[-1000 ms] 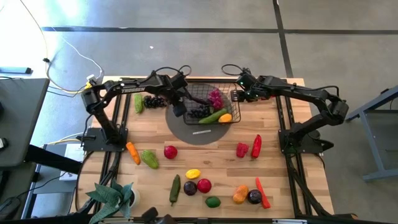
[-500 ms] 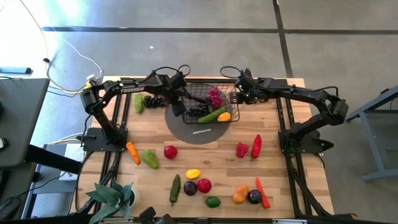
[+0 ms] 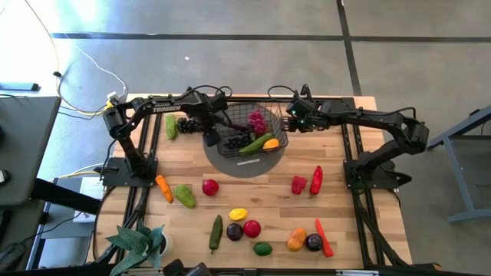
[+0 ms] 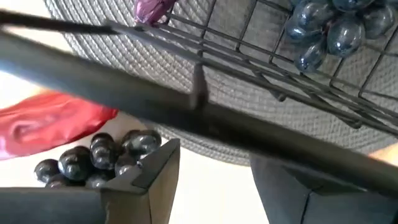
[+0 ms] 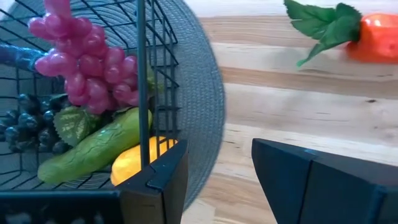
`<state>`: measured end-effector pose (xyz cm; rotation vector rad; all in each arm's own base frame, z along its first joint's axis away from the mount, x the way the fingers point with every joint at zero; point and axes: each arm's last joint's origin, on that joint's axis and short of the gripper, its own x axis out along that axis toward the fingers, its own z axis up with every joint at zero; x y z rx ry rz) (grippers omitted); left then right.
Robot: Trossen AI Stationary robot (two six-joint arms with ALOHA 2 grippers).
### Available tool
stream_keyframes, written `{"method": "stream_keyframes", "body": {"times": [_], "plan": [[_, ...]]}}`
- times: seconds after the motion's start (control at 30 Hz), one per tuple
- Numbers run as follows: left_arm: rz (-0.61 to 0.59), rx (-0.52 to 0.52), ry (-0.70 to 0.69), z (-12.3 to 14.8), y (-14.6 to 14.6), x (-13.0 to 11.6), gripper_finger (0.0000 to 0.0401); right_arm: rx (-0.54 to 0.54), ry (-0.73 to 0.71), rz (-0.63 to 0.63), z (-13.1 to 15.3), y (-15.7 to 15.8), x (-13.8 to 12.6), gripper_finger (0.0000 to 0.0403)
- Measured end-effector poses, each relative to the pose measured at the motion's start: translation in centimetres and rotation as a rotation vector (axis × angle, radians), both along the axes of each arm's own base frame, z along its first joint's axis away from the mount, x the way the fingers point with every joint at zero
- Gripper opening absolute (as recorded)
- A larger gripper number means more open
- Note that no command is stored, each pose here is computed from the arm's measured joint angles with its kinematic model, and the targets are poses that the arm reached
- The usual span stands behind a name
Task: Build produce basket
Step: Adjust the black mesh basket
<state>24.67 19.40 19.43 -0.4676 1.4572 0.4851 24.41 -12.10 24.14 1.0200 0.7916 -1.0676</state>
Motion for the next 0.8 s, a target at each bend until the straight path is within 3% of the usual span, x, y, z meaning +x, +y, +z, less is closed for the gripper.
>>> {"method": "stream_keyframes", "body": {"times": [0.2, 0.37, 0.47, 0.6, 0.8], "plan": [[0.005, 0.035, 0.067, 0.0, 0.1, -0.4, 0.0184, 0.007, -0.026, 0.009, 0.1, 0.8, 0.5, 0.0160], [0.003, -0.057, 0.062, 0.1, -0.5, -0.8, 0.0184, 0.001, -0.022, 0.035, 0.1, 1.3, 0.8, 0.0160], [-0.001, -0.043, 0.050, 0.5, -0.4, -0.9, 0.0184, -0.008, -0.016, 0.046, 0.1, 1.2, 0.7, 0.0160], [-0.062, 0.036, 0.108, 0.3, -0.1, -0.9, 0.0184, -0.086, -0.039, 0.149, 0.4, 0.9, 1.3, 0.0160], [-0.074, 0.054, 0.113, 0.3, 0.0, -0.9, 0.0184, -0.233, -0.166, 0.268, 1.5, 0.4, 2.7, 0.0160]]}}
